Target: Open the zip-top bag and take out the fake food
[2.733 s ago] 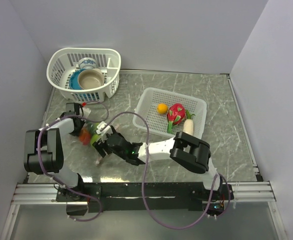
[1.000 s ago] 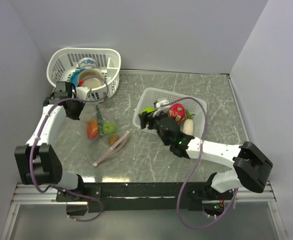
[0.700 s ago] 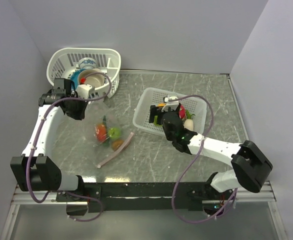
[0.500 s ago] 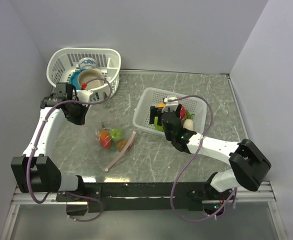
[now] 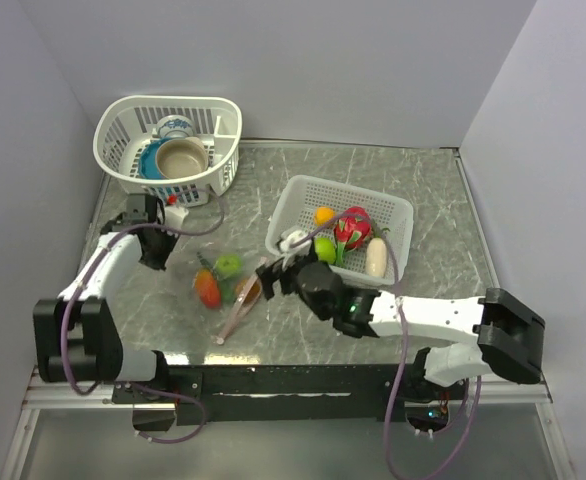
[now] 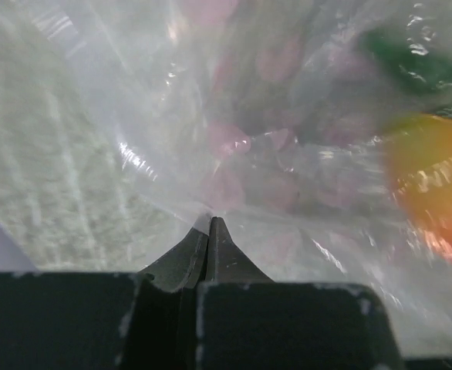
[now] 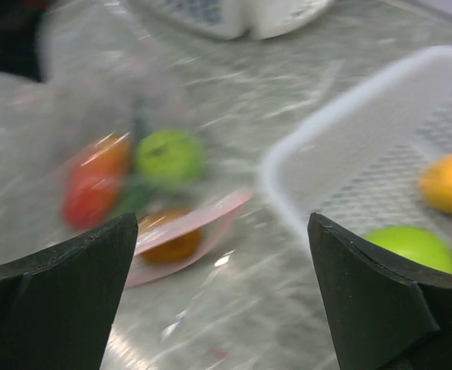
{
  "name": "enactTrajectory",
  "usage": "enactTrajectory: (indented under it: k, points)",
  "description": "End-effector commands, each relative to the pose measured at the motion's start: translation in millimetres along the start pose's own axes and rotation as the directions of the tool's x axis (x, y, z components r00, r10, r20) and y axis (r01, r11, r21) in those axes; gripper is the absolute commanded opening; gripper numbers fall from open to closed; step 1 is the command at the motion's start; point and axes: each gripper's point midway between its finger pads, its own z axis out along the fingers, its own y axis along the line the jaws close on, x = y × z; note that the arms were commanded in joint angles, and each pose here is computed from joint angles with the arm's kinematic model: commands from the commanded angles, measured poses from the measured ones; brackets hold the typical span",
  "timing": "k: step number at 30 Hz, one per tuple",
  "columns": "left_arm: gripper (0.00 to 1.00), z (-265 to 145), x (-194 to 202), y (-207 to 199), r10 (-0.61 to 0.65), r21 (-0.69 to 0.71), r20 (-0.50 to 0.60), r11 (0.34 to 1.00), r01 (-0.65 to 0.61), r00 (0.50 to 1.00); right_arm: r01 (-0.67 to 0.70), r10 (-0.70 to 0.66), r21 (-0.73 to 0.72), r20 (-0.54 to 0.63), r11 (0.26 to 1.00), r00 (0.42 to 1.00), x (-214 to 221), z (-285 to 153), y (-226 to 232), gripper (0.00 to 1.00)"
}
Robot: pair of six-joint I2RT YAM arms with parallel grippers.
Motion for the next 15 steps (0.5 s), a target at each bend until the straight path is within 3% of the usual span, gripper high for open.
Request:
enactTrajectory:
  k: [1, 8, 15]
  points:
    - [0.01, 44, 9, 33, 0.011, -0.181, -0.045, 0.983, -0.019, 0.999, 0.03, -0.039, -0.149, -0.057, 0.988, 0.998, 37, -5, 45, 0.93]
    - [0.01, 61, 9, 35, 0.001, -0.186, -0.074, 0.982, -0.015, 0.997, 0.032, -0.055, -0.229, -0.092, 0.973, 0.994, 66, 3, 80, 0.89]
    - [0.01, 59, 9, 39, 0.014, -0.207, -0.072, 0.978, -0.029, 0.997, 0.097, -0.121, -0.226, -0.094, 0.969, 0.988, 78, 34, 89, 0.93]
